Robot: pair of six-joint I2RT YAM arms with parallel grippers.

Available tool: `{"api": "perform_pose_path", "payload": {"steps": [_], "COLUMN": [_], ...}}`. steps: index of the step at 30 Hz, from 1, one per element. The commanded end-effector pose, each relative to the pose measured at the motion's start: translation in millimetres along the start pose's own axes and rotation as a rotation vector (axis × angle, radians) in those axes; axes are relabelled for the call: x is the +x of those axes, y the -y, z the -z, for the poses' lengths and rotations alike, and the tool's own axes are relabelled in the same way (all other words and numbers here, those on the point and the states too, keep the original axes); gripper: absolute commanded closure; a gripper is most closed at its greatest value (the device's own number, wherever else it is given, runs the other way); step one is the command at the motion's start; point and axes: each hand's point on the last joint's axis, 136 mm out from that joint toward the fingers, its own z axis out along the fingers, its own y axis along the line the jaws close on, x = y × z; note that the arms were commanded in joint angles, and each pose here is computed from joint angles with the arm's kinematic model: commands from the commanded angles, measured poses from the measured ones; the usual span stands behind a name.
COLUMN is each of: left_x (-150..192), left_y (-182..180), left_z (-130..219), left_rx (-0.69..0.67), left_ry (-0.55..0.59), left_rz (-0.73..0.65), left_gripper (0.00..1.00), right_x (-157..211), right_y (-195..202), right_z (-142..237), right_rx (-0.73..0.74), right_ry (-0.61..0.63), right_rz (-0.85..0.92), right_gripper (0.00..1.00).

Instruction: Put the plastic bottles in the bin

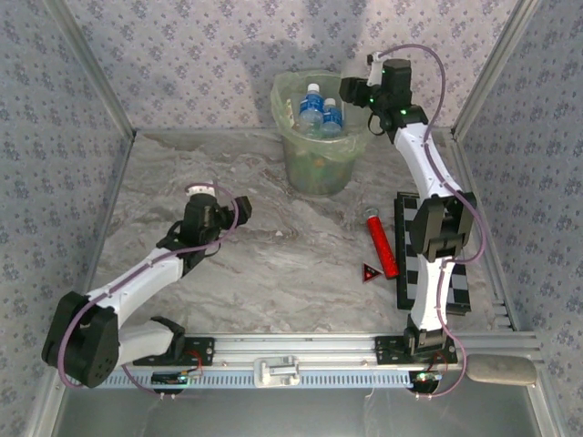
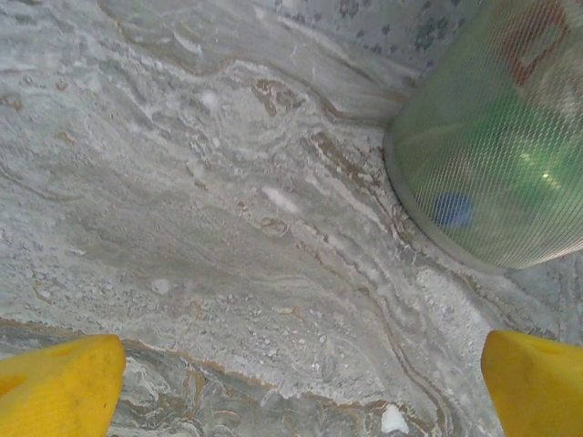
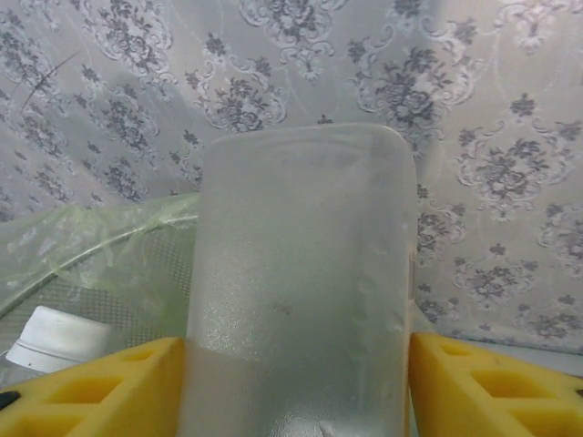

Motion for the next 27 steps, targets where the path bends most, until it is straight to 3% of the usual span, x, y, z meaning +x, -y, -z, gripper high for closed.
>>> {"api": "perform_pose_path", "payload": {"steps": [1, 8, 12, 14, 18, 22, 27], "left_x": [-4.3, -9.8, -13.7, -15.8, -21.1, -30.8, -47.8], "left_y": [-4.8, -12.5, -15.5, -16.7, -23.1, -42.4, -72.8], "left_z": [8.4, 21.1, 27.2, 29.7, 34.3, 41.6, 55.9], "left_rx": [-0.025, -0.052, -0.065, -0.070, -0.101, -0.189, -0.290], "left_ry": [0.021, 0.053, 0.069, 0.077, 0.093, 0.117, 0.168], "left_rz": [-0.002, -0.005, -0.009, -0.011, -0.021, -0.029, -0.022], "left_gripper": [0.00, 0.00, 0.00, 0.00, 0.00, 0.00, 0.00], "right_x": [10.5, 30.3, 35.9, 34.5, 14.2, -19.0, -45.2], "right_y": [-23.9, -38.4, -39.1, -36.6, -41.0, -44.9, -50.9], "right_z": [-6.1, -16.0, -15.9, -13.4, -0.5, 26.2, 70.8], "right_rx": [-0.076, -0.110, -0.073, -0.049, -0.041, -0.010, 0.021], "right_ry": [-0.054, -0.128, -0.157, -0.161, -0.117, -0.046, 0.009], "right_rz": [0.014, 0.019, 0.049, 0.058, 0.074, 0.101, 0.143], "right_gripper": [0.41, 0.44, 0.27, 0.24, 0.19, 0.00, 0.00]}}
